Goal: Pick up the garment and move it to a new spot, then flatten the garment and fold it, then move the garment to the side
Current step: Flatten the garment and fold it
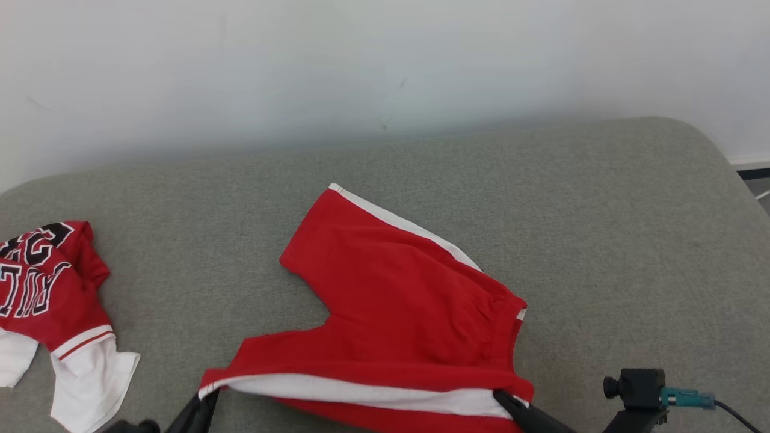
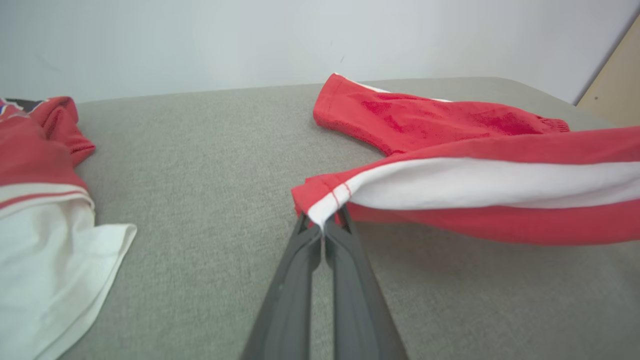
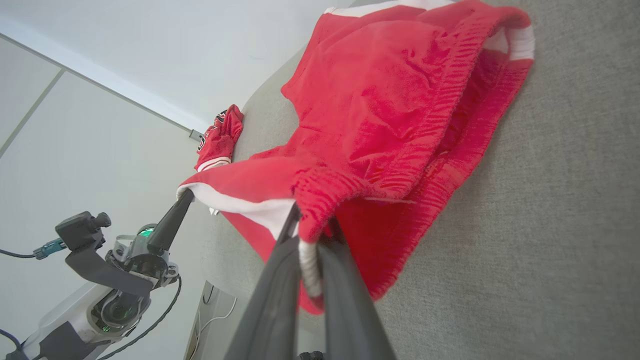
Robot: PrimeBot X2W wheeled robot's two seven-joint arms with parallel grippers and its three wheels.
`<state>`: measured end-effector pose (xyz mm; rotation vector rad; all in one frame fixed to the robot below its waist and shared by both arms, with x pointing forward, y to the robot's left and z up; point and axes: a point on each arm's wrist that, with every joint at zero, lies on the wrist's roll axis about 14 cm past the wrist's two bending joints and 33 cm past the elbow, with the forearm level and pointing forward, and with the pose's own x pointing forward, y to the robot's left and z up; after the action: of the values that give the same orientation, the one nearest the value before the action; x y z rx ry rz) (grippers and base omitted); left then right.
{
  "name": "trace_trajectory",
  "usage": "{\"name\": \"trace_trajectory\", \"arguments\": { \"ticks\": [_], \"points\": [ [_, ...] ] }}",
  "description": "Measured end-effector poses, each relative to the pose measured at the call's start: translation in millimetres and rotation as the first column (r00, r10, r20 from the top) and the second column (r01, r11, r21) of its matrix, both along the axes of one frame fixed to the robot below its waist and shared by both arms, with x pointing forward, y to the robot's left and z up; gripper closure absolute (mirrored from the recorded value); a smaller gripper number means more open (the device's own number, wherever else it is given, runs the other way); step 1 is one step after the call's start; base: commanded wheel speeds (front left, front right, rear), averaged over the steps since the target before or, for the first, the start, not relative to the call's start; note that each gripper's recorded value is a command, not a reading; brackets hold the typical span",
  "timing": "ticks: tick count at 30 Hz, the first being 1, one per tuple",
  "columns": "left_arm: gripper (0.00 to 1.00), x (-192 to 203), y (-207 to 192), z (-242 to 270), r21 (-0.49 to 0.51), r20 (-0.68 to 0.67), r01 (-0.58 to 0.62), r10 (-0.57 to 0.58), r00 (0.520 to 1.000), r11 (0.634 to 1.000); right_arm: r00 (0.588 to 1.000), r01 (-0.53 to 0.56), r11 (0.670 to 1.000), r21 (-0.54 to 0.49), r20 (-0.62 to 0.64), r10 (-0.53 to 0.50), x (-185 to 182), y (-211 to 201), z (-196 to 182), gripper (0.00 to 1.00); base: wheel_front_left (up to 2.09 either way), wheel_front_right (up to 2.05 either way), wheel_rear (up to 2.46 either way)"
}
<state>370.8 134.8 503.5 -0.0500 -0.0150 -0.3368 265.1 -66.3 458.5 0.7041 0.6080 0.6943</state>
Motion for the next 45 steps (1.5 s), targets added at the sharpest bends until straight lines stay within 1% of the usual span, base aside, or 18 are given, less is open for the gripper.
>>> {"name": "trace_trajectory", "arguments": {
  "ticks": [3, 7, 9, 14, 15, 20, 22, 27, 29, 31, 38, 40, 45],
  "points": [
    [1.0, 23.1, -5.1, 23.2, 0.05, 0.069, 0.055, -0.058, 0.996, 0.997, 0.999, 0.037, 0.998, 0.045, 0.024, -0.038, 13.5, 0.8, 12.7, 1.0, 0.0, 0.0, 0.0],
    [1.0, 54.7, -17.2, 50.7, 0.122, 0.12, 0.128, -0.142, 0.983, 0.984, 0.993, 0.09, 0.991, 0.103, 0.065, -0.097, 34.0, -1.0, 32.1, 1.0, 0.0, 0.0, 0.0],
    [1.0, 69.4, -25.6, 58.7, 0.171, 0.122, 0.165, -0.187, 0.975, 0.971, 0.99, 0.111, 0.986, 0.127, 0.078, -0.122, 43.8, -1.7, 39.5, 1.0, 0.0, 0.0, 0.0],
    [1.0, 111.6, -39.0, 74.4, 0.222, 0.113, 0.208, -0.237, 0.965, 0.953, 0.976, 0.163, 0.973, 0.165, 0.114, -0.183, 72.0, -5.5, 53.0, 1.0, 0.0, 0.0, 0.0],
    [1.0, 119.7, -41.4, 72.9, 0.222, 0.094, 0.217, -0.242, 0.966, 0.951, 0.974, 0.173, 0.969, 0.174, 0.119, -0.195, 77.6, -5.8, 55.1, 1.0, 0.0, 0.0, 0.0],
    [1.0, 156.0, -59.2, 59.7, 0.29, 0.022, 0.272, -0.291, 0.957, 0.917, 0.962, 0.217, 0.957, 0.192, 0.122, -0.243, 102.2, -7.6, 56.0, 1.0, 0.0, 0.0, 0.0],
    [1.0, 167.1, -68.8, 49.8, 0.322, -0.018, 0.305, -0.316, 0.949, 0.896, 0.959, 0.234, 0.954, 0.187, 0.115, -0.258, 110.7, -9.8, 52.4, 1.0, 0.0, 0.0, 0.0],
    [1.0, 190.8, -92.7, 27.3, 0.341, -0.1, 0.383, -0.371, 0.923, 0.859, 0.946, 0.294, 0.944, 0.15, 0.094, -0.31, 129.5, -22.8, 36.1, 1.0, 0.0, 0.0, 0.0],
    [1.0, 199.7, -99.5, 19.5, 0.355, -0.12, 0.403, -0.386, 0.915, 0.844, 0.943, 0.305, 0.94, 0.152, 0.087, -0.321, 134.9, -22.6, 33.6, 1.0, 0.0, 0.0, 0.0],
    [1.0, 209.1, -105.7, 13.0, 0.352, -0.136, 0.417, -0.395, 0.909, 0.838, 0.939, 0.321, 0.935, 0.15, 0.077, -0.335, 139.3, -23.9, 29.8, 1.0, 0.0, 0.0, 0.0],
    [1.0, 226.1, -134.3, -11.1, 0.366, -0.176, 0.482, -0.449, 0.876, 0.796, 0.92, 0.383, 0.919, 0.097, 0.053, -0.389, 150.8, -38.3, 9.4, 1.0, 0.0, 0.0, 0.0],
    [1.0, 230.0, -138.1, -18.2, 0.383, -0.186, 0.491, -0.455, 0.871, 0.783, 0.917, 0.39, 0.918, 0.074, 0.055, -0.394, 153.0, -40.3, 3.4, 1.0, 0.0, 0.0, 0.0],
    [1.0, 235.0, -142.5, -33.2, 0.389, -0.208, 0.504, -0.46, 0.863, 0.771, 0.919, 0.388, 0.92, 0.053, 0.05, -0.39, 154.4, -36.6, -4.3, 1.0, 0.0, 0.0, 0.0]
  ]
}}
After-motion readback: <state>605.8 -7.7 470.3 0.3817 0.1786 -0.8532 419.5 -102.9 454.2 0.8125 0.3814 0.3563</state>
